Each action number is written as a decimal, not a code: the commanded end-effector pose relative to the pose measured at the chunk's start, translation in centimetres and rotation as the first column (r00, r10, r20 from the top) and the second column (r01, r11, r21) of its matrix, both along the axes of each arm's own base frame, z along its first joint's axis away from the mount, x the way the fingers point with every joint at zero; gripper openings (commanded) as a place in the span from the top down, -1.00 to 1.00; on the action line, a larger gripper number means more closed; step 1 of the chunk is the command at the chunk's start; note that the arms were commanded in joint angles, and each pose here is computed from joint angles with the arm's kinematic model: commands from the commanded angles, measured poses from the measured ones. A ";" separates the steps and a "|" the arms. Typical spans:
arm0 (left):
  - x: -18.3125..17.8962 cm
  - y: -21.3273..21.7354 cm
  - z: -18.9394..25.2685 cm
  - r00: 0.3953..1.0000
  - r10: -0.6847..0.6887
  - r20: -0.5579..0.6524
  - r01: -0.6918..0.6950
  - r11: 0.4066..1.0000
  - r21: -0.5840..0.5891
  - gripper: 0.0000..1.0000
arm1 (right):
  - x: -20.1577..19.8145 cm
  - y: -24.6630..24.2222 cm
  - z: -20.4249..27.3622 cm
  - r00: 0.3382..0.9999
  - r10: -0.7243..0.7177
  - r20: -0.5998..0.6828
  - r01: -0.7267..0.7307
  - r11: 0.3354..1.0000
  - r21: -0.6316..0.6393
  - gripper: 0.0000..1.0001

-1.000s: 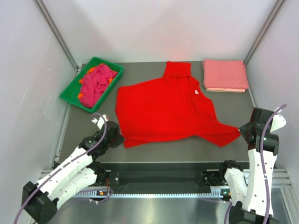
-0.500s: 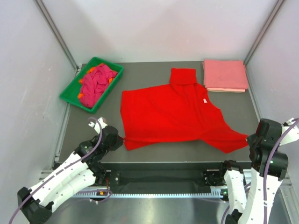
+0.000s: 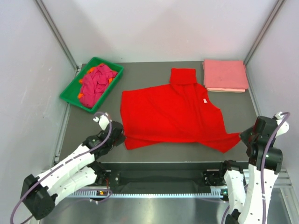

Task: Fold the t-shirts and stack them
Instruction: Flatten the tshirt out

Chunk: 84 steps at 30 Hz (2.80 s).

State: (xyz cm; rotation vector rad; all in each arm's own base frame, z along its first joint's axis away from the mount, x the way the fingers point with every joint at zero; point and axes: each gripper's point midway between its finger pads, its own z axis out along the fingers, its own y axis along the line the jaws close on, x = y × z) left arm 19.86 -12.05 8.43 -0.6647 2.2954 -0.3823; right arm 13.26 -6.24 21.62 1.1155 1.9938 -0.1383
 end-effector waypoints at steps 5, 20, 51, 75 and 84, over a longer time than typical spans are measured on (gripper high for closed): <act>8.8 -1.0 5.0 0.986 -0.018 0.165 0.007 0.998 0.067 1.00 | 6.5 3.1 -0.3 0.960 0.195 0.200 -0.219 0.971 0.101 1.00; 20.9 0.7 -2.9 0.991 0.050 -0.127 -0.016 0.966 0.257 1.00 | 9.4 5.0 -5.2 0.937 0.273 0.219 -0.318 0.926 0.204 1.00; 15.5 8.0 1.7 0.982 0.143 -0.122 -0.082 0.910 0.406 1.00 | 1.8 5.9 -4.6 0.968 0.230 0.101 -0.247 0.948 0.203 1.00; -1.7 5.9 50.7 0.509 0.082 0.857 0.134 0.976 -0.173 1.00 | -7.3 8.5 37.5 0.450 0.413 0.792 -0.241 0.910 -0.338 1.00; -2.5 6.1 53.3 0.464 0.069 0.883 0.140 0.979 -0.150 1.00 | -10.6 9.1 40.0 0.306 0.421 0.854 -0.247 0.901 -0.356 1.00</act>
